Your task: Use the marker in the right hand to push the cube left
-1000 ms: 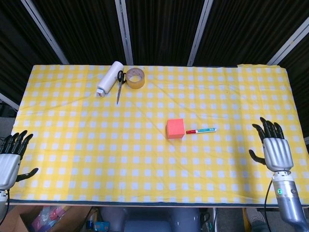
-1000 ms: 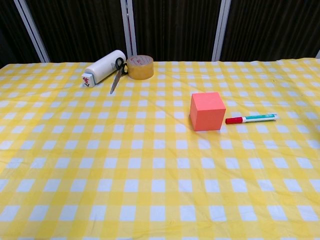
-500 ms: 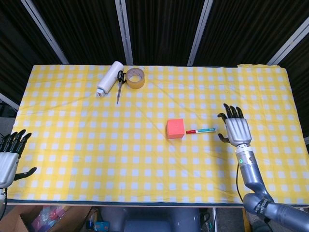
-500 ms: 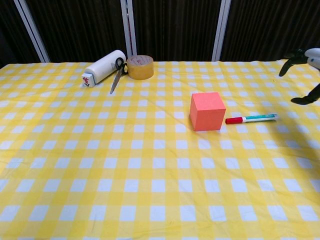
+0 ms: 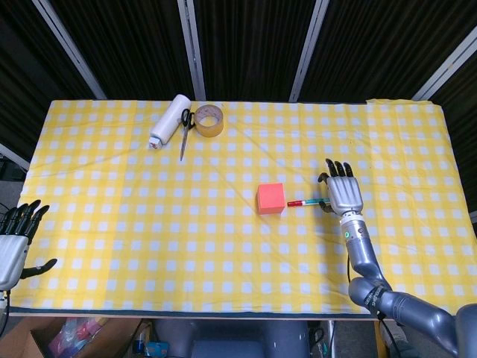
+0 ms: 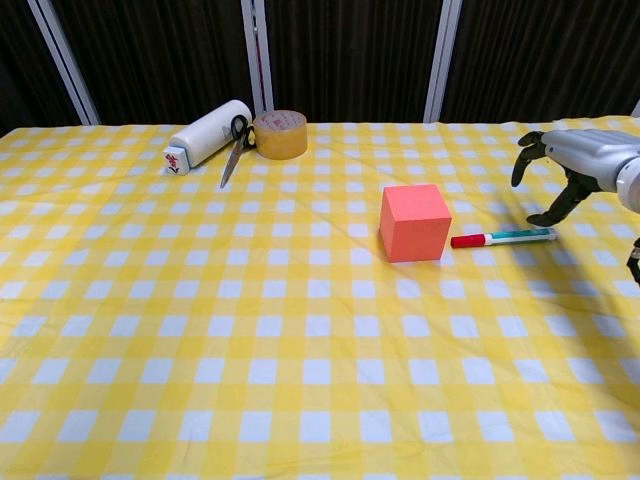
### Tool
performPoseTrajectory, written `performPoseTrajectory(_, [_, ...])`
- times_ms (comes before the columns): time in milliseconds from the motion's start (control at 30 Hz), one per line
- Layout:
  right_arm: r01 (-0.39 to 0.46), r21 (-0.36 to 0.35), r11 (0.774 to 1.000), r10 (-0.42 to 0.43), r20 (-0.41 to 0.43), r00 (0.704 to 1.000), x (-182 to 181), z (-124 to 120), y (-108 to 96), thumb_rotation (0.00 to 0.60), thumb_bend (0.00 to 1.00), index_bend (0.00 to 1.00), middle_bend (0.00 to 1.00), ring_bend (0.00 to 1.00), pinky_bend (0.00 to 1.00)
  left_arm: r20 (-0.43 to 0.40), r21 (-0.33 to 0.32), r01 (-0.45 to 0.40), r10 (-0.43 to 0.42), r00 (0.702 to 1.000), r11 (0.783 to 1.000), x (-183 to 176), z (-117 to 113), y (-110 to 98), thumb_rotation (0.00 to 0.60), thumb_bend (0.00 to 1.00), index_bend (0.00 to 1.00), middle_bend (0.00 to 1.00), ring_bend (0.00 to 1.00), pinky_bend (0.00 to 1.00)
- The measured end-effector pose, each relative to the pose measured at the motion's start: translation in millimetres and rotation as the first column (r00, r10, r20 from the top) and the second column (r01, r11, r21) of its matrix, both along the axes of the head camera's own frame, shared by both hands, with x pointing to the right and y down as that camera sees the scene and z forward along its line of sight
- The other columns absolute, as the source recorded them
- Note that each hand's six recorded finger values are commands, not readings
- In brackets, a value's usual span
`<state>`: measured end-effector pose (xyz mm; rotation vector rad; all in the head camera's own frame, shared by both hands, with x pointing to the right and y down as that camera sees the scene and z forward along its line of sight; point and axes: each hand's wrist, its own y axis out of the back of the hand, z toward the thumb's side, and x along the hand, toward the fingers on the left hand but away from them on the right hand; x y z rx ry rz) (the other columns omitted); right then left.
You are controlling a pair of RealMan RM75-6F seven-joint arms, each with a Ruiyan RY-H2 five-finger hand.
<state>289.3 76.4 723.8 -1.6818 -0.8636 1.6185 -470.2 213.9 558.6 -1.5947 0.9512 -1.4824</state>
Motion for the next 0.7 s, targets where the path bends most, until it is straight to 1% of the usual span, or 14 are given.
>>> performPoseTrajectory(467, [-0.04, -0.07, 0.997, 0.038, -0.03, 0.999, 14, 27, 7, 0.6, 0.33, 0.37, 0.07, 0.0, 0.0, -0.006, -0.006, 0.001, -0.001, 1.0, 1.0, 1, 1, -1, 0.6, 0.0, 0.0, 0.0, 0.0, 0.0])
performPoseTrajectory(700, [-0.051, -0.078, 0.996, 0.05, -0.023, 0.998, 13, 32, 6, 0.6, 0.33, 0.37, 0.07, 0.0, 0.0, -0.006, -0.009, 0.0, 0.0, 1.0, 1.0, 2, 1, -1, 0.6, 0.0, 0.0, 0.0, 0.0, 0.0])
